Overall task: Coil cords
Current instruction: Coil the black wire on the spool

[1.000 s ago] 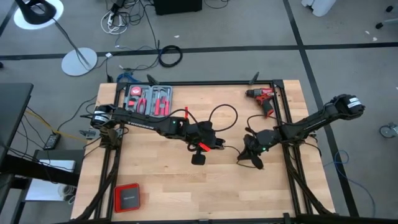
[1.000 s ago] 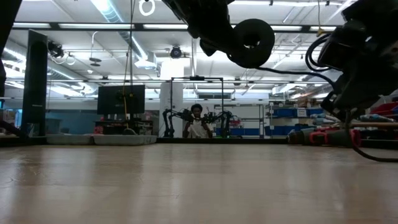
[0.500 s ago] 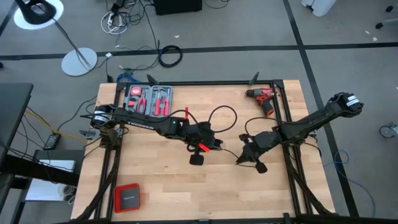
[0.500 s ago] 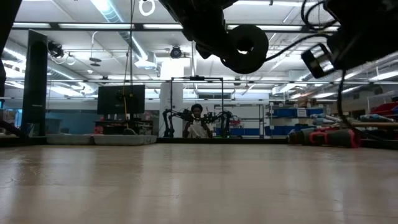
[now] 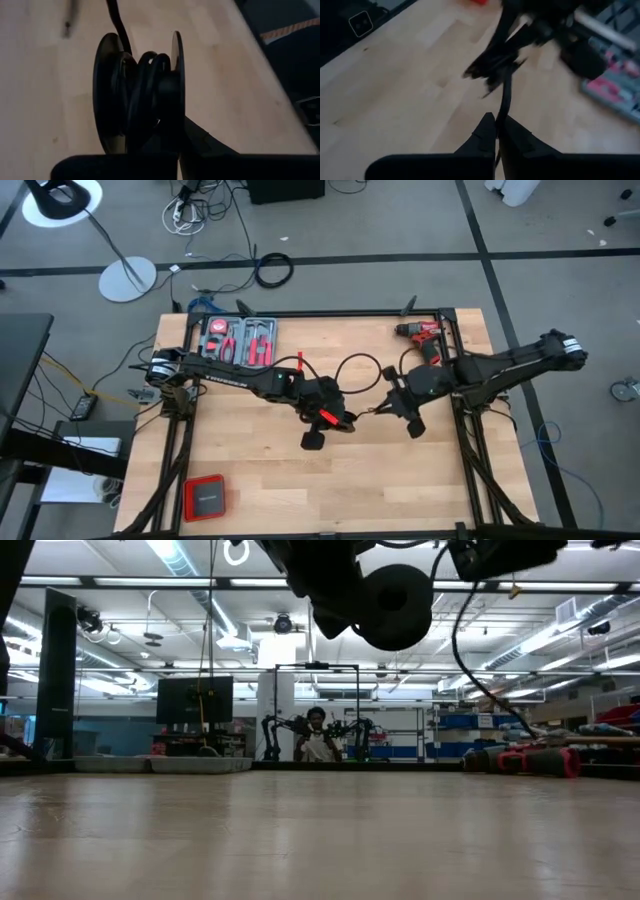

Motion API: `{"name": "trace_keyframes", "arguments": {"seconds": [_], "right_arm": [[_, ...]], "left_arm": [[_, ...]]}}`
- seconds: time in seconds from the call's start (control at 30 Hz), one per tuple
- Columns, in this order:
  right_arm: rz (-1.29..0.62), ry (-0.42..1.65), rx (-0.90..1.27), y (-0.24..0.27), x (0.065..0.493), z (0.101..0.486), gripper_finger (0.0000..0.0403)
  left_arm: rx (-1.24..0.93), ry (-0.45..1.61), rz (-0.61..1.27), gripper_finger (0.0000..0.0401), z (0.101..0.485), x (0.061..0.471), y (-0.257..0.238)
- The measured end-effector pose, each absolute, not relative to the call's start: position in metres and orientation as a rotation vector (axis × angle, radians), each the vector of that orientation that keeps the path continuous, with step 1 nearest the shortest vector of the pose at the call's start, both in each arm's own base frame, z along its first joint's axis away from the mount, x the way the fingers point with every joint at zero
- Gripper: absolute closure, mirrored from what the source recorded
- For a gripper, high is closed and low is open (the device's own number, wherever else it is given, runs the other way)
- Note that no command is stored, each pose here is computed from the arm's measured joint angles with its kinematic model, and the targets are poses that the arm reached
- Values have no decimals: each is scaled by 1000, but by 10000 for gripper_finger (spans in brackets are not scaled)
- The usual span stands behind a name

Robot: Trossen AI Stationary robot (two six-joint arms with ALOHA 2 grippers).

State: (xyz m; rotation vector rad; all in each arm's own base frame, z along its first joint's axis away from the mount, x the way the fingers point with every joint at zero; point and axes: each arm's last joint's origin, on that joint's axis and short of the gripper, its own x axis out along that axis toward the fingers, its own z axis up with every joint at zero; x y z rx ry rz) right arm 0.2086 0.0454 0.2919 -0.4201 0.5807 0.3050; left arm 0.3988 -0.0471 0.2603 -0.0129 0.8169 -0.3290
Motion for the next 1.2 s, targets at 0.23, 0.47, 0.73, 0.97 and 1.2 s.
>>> {"name": "trace_keyframes", "arguments": {"seconds": [0.23, 0.47, 0.73, 0.97, 1.2], "right_arm": [[219, 481, -473, 36, 216, 310, 400], [182, 394, -430, 37, 236, 311, 398], [218, 362, -290, 39, 246, 309, 399], [229, 381, -259, 42, 244, 308, 399], [304, 352, -261, 39, 245, 309, 399]], "left_arm": [[-25, 754, -442, 401, 265, 401, -50], [56, 658, -496, 401, 270, 406, -53], [298, 554, -458, 401, 275, 409, -63], [409, 500, -340, 401, 280, 413, -64], [496, 422, -360, 401, 285, 416, -64]]}}
